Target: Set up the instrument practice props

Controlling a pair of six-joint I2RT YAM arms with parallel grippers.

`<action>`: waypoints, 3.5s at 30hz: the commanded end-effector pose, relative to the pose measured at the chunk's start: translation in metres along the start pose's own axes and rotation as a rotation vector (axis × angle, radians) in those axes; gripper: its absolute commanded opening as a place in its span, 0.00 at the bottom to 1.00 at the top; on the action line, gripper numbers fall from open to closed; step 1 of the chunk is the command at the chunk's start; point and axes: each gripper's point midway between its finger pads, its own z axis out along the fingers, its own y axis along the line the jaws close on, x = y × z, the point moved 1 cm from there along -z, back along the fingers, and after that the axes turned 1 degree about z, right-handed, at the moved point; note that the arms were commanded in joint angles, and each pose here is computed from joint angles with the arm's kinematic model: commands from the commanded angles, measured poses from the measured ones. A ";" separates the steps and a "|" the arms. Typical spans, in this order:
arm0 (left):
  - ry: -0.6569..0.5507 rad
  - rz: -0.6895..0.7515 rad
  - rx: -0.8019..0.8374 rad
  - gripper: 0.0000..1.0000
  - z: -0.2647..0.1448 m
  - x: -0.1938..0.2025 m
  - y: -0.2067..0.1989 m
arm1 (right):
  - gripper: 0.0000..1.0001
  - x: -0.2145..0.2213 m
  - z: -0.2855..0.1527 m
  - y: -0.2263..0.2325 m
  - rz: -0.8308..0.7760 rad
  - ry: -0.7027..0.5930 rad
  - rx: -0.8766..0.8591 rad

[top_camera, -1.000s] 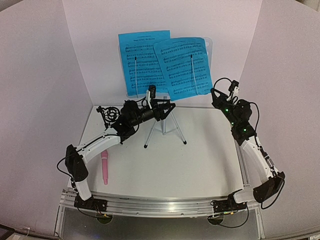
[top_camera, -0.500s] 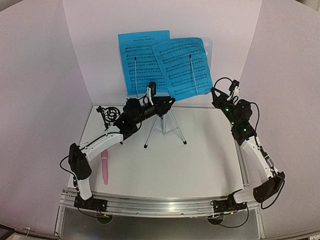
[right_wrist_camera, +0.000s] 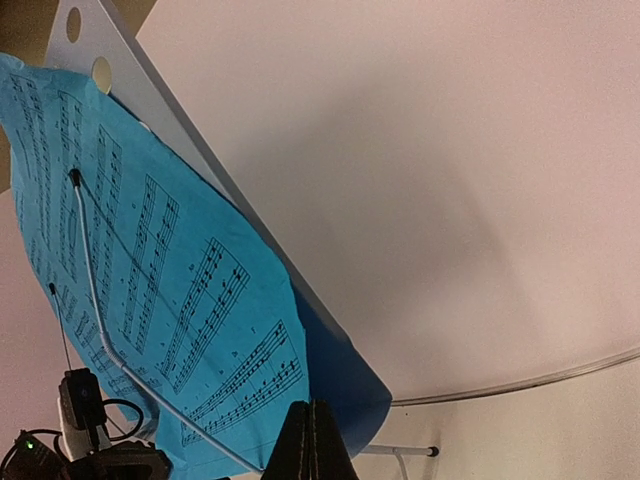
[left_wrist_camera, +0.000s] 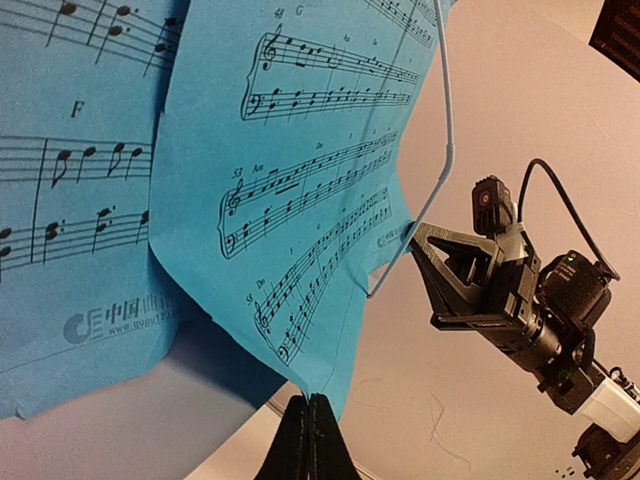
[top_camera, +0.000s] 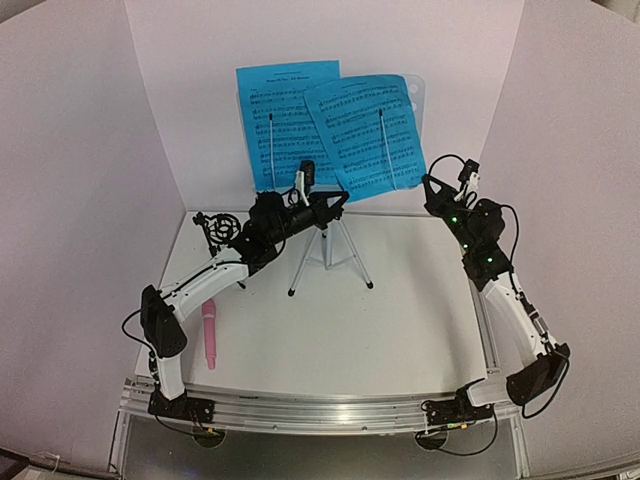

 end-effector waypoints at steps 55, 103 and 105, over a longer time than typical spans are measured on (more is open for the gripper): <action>-0.044 0.587 -0.237 0.00 -0.013 -0.077 -0.001 | 0.00 0.011 0.012 -0.003 0.023 -0.025 -0.048; 0.047 0.565 -0.241 0.06 -0.009 -0.053 0.016 | 0.00 0.001 0.012 -0.002 -0.053 -0.037 -0.015; 0.044 0.570 -0.235 0.09 -0.009 -0.054 0.014 | 0.00 0.002 0.012 -0.002 -0.052 -0.033 -0.019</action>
